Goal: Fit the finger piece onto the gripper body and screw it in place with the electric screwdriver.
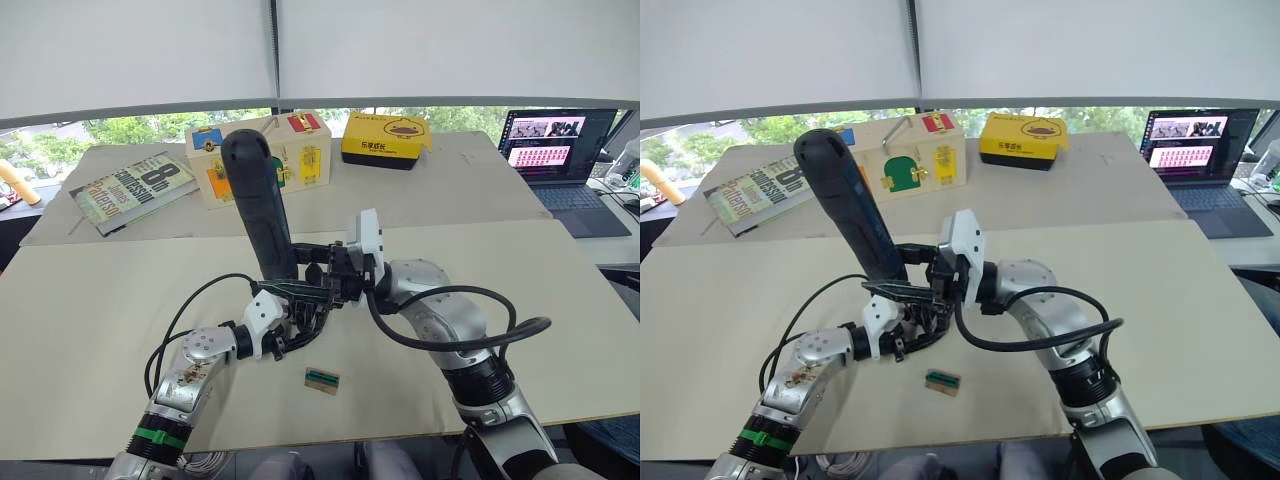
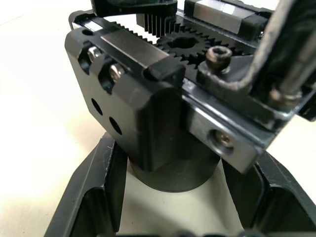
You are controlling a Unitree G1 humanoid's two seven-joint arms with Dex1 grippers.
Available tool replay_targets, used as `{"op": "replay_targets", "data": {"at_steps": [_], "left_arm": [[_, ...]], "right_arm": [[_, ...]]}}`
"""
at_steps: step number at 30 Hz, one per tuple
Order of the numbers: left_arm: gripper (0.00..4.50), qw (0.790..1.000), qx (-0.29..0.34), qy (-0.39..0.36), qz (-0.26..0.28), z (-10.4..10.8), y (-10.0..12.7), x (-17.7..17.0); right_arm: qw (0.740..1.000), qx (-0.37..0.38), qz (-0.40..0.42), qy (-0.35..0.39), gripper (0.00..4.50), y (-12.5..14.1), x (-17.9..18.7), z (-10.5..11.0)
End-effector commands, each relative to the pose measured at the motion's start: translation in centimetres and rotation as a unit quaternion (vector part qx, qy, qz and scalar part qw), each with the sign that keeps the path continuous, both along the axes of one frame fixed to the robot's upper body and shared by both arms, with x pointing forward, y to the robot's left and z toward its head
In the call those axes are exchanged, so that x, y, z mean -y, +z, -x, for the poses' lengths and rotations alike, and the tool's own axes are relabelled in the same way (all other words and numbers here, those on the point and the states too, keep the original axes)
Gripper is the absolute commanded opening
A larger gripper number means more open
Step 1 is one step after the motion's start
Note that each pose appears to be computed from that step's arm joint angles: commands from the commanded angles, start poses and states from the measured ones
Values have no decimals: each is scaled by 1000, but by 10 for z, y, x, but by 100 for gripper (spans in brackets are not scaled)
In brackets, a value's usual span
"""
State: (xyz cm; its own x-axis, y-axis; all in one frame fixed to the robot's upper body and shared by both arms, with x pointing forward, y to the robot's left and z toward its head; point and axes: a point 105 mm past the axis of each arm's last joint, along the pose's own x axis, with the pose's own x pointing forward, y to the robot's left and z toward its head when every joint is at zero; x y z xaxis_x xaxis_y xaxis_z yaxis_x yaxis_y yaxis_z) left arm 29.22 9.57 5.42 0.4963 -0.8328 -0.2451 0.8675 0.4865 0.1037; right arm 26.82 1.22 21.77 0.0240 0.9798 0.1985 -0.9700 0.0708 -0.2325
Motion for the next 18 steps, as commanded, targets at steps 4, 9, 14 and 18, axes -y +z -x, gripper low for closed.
{"op": "replay_targets", "data": {"at_steps": [4,9,14,18], "left_arm": [[228,998,-55,10,-20,9,-28,-8],[228,998,-54,15,-22,8,-29,-8],[331,998,-51,29,-16,6,-28,-10],[447,998,-53,40,-20,6,-30,-13]], "right_arm": [[996,67,-46,43,195,41,3,20],[995,68,-46,58,195,43,5,24],[992,67,-48,92,195,46,8,34],[988,81,-31,129,195,47,13,46]]}}
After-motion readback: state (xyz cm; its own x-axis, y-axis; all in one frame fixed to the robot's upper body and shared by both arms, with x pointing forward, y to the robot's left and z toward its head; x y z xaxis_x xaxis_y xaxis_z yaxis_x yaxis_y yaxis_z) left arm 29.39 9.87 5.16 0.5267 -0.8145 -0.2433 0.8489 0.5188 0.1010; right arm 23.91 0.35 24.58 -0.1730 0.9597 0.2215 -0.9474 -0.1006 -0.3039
